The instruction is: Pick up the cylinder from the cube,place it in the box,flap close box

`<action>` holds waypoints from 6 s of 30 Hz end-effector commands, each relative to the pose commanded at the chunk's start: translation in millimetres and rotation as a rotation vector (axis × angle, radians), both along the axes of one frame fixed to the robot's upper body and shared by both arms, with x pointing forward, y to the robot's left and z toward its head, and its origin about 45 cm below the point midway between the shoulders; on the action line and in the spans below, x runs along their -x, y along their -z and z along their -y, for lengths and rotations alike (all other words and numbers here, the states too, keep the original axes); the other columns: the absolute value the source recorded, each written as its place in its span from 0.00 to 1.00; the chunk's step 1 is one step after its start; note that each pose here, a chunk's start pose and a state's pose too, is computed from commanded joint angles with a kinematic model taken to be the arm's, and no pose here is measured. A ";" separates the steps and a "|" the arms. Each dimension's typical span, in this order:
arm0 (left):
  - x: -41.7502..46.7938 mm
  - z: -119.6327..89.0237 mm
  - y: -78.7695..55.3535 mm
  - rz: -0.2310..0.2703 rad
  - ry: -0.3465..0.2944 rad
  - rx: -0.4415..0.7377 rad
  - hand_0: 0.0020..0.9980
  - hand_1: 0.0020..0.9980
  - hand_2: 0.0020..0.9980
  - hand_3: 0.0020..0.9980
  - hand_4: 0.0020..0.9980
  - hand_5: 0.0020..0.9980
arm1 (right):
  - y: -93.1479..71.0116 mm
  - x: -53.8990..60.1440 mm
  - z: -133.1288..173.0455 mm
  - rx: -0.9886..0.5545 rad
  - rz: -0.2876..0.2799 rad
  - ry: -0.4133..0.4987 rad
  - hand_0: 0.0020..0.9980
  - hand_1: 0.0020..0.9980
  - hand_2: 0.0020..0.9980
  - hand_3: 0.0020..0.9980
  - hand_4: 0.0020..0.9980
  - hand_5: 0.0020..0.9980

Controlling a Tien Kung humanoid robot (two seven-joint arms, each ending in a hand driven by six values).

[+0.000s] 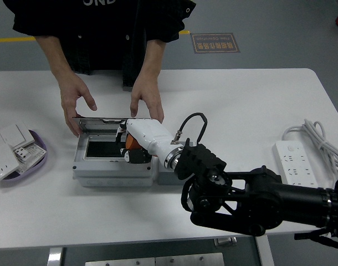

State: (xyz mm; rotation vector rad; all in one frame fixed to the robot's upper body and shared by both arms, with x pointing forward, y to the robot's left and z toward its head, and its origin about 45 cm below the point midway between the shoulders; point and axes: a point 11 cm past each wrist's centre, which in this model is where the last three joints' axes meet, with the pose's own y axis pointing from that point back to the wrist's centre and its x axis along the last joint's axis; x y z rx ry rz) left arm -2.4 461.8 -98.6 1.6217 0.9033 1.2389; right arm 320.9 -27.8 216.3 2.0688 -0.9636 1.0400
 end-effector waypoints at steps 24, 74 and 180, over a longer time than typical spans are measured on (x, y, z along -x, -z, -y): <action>-5.8 -0.6 -0.6 0.004 0.016 -0.001 0.60 0.63 0.62 0.64 0.70 0.22 | 8.0 -0.7 -24.2 -0.067 -0.012 -0.074 0.68 0.62 0.59 0.63 0.33 0.00; -4.2 -1.1 -0.8 -0.003 0.031 -0.002 0.60 0.63 0.61 0.63 0.69 0.24 | -33.8 -52.6 8.6 -0.296 -0.033 0.060 0.81 0.66 0.66 0.76 0.93 0.37; 6.1 7.2 3.2 0.002 0.001 0.016 0.60 0.62 0.61 0.63 0.69 0.20 | -8.0 -11.7 205.3 -0.999 -0.078 0.414 0.66 0.64 0.61 0.60 0.78 0.10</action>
